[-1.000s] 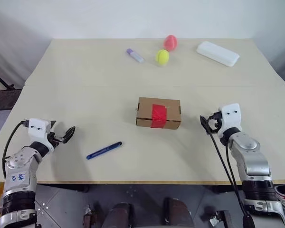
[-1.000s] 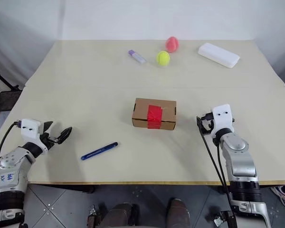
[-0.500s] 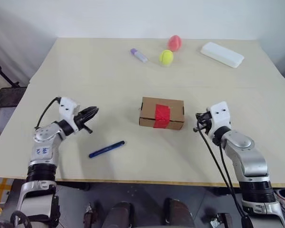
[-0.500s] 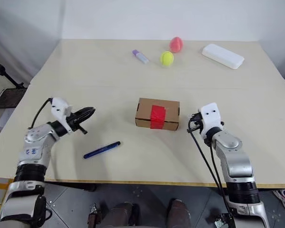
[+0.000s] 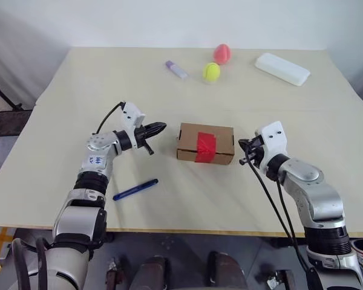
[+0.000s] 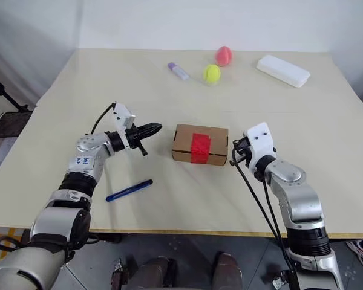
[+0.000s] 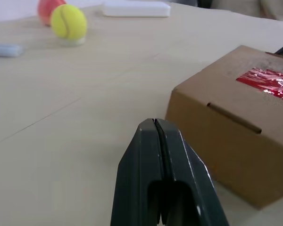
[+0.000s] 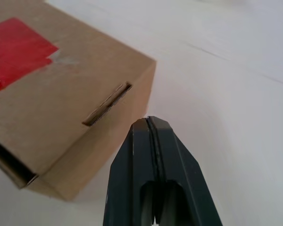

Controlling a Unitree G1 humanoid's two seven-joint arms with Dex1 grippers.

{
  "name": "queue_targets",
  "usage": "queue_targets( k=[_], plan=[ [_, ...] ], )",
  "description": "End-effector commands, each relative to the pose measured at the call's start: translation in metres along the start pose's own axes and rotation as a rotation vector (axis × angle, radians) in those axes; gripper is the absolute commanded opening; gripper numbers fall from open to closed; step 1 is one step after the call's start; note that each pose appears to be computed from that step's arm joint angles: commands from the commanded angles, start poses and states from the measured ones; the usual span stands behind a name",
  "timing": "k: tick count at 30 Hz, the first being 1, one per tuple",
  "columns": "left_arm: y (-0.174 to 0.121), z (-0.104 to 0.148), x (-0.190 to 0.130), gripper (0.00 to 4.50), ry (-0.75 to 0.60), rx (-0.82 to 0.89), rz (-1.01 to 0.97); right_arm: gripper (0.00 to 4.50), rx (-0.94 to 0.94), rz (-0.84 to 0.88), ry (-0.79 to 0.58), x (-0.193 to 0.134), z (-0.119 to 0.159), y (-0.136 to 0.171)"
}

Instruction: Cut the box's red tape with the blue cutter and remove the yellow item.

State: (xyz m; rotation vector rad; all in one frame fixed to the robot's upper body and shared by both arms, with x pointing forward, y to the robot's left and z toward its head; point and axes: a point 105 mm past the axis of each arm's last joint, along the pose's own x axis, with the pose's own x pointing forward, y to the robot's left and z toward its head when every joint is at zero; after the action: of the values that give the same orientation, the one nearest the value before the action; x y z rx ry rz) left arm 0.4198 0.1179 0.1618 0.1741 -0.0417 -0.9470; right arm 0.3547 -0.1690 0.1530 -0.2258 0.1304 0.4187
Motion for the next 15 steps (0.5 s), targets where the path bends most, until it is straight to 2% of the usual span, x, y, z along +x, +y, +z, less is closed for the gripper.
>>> queue_targets(
  k=[1, 4, 7, 15],
  plan=[
    [-0.009, 0.008, 0.01, 0.01, 0.008, 0.037, -0.079, 0.0, 0.001, 0.016, -0.058, -0.003, 0.017, 0.003],
    [-0.025, 0.006, 0.012, 0.01, 0.018, 0.044, -0.179, 0.0, -0.008, 0.056, -0.066, 0.002, 0.02, 0.01],
    [-0.035, -0.003, 0.007, 0.01, 0.093, 0.025, -0.251, 0.0, 0.001, 0.121, -0.072, 0.014, 0.027, 0.021],
    [-0.058, 0.007, 0.0, 0.01, 0.086, -0.02, -0.354, 0.0, -0.054, 0.205, -0.097, 0.052, 0.044, 0.034]
  ],
)
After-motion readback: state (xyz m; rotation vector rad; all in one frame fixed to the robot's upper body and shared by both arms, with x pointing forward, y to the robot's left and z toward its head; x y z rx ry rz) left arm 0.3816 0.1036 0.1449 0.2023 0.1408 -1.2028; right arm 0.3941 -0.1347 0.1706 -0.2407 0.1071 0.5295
